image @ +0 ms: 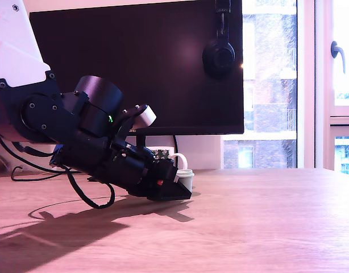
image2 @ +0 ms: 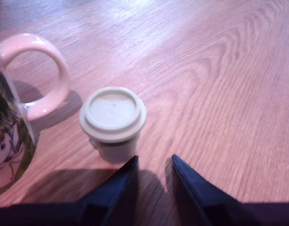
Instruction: Pick up the coffee capsules from the table one by one and drop them inside the nearest coffee cup
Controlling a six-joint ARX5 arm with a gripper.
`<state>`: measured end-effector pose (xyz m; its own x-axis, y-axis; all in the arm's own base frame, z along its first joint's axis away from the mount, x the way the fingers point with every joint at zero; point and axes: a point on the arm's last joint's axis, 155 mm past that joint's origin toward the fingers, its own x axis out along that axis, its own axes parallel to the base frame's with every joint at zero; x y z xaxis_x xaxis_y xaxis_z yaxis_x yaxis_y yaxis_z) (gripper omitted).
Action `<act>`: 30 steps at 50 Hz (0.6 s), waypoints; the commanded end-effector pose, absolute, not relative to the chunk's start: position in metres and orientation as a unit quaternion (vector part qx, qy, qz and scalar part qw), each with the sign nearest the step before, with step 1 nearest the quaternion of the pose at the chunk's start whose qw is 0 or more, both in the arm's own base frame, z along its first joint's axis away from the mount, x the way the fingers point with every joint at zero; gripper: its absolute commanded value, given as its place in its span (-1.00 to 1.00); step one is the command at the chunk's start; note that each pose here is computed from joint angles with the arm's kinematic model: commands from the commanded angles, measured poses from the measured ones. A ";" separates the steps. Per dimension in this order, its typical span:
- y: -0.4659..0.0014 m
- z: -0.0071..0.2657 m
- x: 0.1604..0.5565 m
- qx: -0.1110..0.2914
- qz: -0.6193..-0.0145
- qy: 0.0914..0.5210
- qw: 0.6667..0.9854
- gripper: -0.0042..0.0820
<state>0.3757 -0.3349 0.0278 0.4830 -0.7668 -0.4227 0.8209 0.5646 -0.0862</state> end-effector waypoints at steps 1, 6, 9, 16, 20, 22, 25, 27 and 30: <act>-0.332 0.060 0.387 0.045 -0.453 0.181 0.872 -0.52; -0.332 0.062 0.388 0.043 -0.452 0.179 0.873 -0.52; -0.333 0.063 0.389 0.043 -0.452 0.176 0.873 -0.52; -0.334 0.067 0.389 0.041 -0.456 0.168 0.873 -0.47; -0.337 0.070 0.387 0.038 -0.464 0.162 0.870 -0.17; -0.338 0.073 0.386 0.033 -0.468 0.159 0.869 0.04; -0.338 0.074 0.387 0.029 -0.467 0.157 0.870 0.31; -0.336 0.074 0.387 0.018 -0.464 0.163 0.871 0.38; -0.333 0.072 0.386 0.012 -0.461 0.164 0.872 0.38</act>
<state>0.3878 -0.3369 0.0709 0.5172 -0.7992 -0.3063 0.8144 0.5696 -0.1112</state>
